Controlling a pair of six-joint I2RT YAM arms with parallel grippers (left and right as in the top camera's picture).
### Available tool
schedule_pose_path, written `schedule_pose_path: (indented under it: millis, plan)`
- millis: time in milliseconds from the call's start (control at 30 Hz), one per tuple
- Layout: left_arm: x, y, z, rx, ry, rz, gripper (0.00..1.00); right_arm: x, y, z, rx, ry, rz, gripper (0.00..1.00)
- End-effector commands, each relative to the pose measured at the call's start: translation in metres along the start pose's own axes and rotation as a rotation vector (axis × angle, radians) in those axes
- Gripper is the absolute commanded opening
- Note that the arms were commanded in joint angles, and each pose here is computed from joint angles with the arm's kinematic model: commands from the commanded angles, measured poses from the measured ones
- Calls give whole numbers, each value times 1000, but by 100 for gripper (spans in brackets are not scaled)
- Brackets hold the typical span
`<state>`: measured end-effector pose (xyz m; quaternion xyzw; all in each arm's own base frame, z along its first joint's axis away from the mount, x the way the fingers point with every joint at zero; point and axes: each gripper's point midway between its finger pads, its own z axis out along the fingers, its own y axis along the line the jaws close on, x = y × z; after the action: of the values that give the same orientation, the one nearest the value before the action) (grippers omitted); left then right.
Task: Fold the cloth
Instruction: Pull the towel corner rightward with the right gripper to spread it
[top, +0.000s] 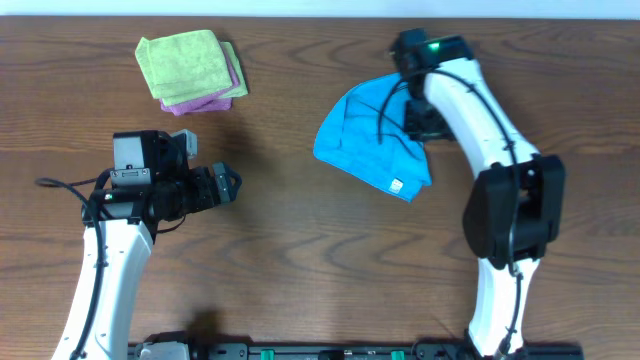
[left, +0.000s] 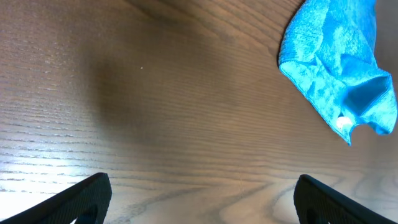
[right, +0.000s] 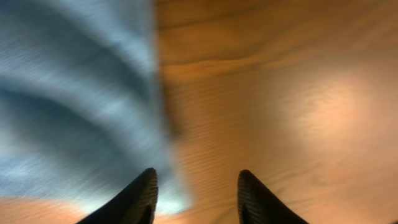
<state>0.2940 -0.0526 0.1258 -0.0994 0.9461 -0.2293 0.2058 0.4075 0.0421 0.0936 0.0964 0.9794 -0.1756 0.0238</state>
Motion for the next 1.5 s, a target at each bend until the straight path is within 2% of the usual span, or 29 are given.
schedule_pose_path:
  millis: [0,200,400,500,633,800,867,933,967,1000,1033,1233,1467]
  plan:
    - [-6,-4,-3,7,-17,29,95,-5,-24,3,40,1,18,49]
    - [-6,-4,-3,7,-17,26,95,10,16,-3,-162,55,-238,49]
    - [-6,-4,-3,7,-17,26,95,23,62,-19,-224,1,-466,50]
    - [-6,-4,-3,7,-17,26,95,27,72,-22,-224,-14,-527,52]
    - [-6,-4,-3,7,-17,26,95,28,73,-21,-226,-14,-558,63]
    - [-6,-4,-3,7,-17,26,95,34,80,-3,-238,1,-586,61]
    - [-6,-4,-3,7,-17,26,95,40,81,6,-237,18,-591,57]
    - [-6,-4,-3,7,-17,26,95,45,82,15,-232,32,-594,46]
    - [-6,-4,-3,7,-17,26,95,45,81,17,-227,34,-590,33]
    - [-6,-4,-3,7,-17,26,95,43,78,20,-203,28,-564,14]
    - [-6,-4,-3,6,-17,26,95,38,74,22,-165,14,-532,1]
    - [-6,-6,-3,14,-14,26,95,5,36,18,48,-104,-361,1]
    - [-5,-9,-3,32,-11,26,95,-25,-30,27,210,-155,-98,1]
